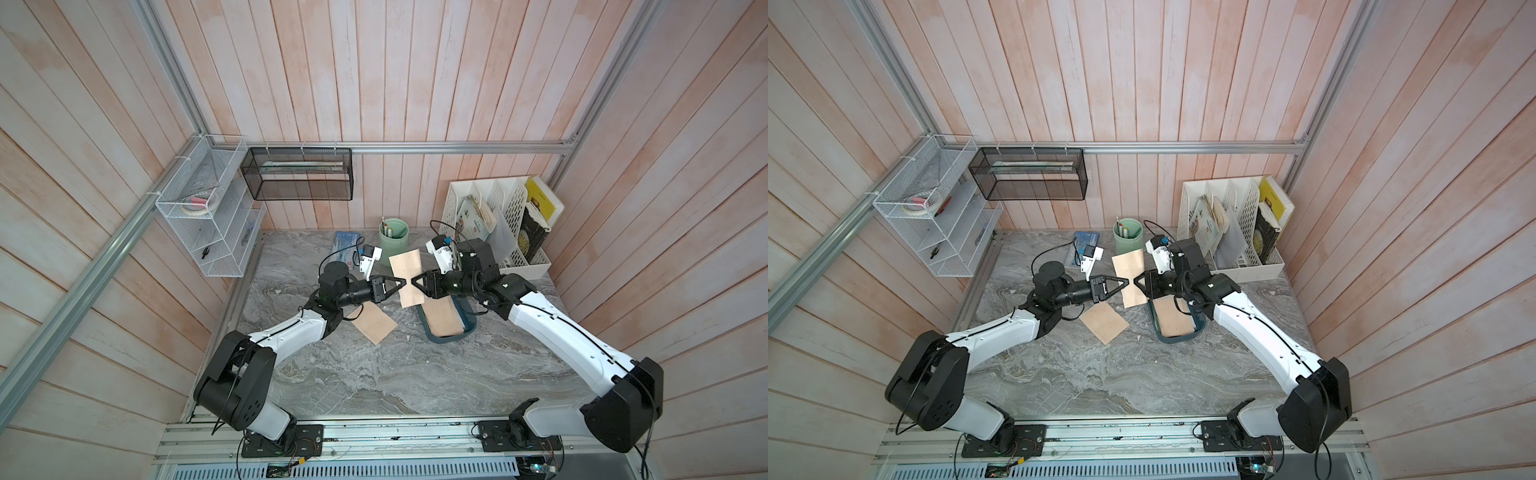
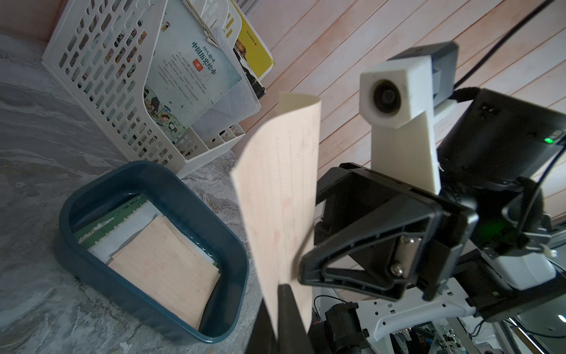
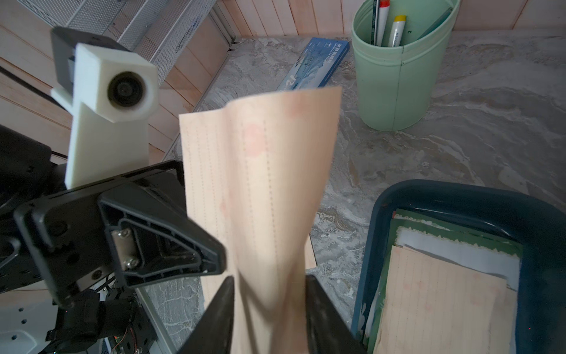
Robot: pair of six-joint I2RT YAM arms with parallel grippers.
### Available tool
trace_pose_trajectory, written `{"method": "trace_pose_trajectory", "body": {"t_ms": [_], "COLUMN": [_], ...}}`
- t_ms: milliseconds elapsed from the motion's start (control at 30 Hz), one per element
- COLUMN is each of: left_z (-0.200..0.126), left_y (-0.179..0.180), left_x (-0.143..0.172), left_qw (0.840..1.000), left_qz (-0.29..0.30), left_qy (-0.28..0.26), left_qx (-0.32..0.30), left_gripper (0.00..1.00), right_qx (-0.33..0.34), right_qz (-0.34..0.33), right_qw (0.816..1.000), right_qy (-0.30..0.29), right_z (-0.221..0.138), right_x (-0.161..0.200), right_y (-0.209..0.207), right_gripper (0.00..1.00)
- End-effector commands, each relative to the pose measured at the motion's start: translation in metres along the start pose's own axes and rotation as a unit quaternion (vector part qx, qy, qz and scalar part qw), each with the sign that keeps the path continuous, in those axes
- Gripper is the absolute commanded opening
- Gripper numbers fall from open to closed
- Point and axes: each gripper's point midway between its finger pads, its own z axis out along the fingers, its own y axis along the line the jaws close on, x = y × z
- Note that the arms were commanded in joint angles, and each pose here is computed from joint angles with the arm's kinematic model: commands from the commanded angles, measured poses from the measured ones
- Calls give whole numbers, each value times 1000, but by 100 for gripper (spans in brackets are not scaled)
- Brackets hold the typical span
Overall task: Take out the stationery paper from the storage box
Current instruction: Place the stationery paper at the center of the board.
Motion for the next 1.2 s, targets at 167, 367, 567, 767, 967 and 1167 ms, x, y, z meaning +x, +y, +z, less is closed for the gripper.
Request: {"method": "trace_pose_trajectory", "body": {"t_ms": [167,367,567,767,967,1167], "left_z": [-20,-68,-80,-81,-90,-105], "left_y": [33,101,123,140,163,178], "left_x": [-7,15,36,59,84,97], "left_qw": [994,970,959,953,934,911], "left_qz": [-16,-112,-134,-160,-177,-185], "left_qy": [-14,-22,-15,3,36,52], "left_qx": [-111,-215,-247,-259,-308,-364], "left_gripper": [0,0,0,0,0,0], "right_qx": [72,134,185,255,295,305], "right_qz": [-9,13,31,49,64,74], "right_qw": [997,991,982,961,939,929], "right_qy": [-16,2,31,99,164,195], "right_z": [-13,-18,-14,0,16,34], "right_x": [-4,8,26,61,100,124], "right_y": [-21,-57,-90,-130,-163,-183], "right_gripper": [61,65,67,67,68,68]}}
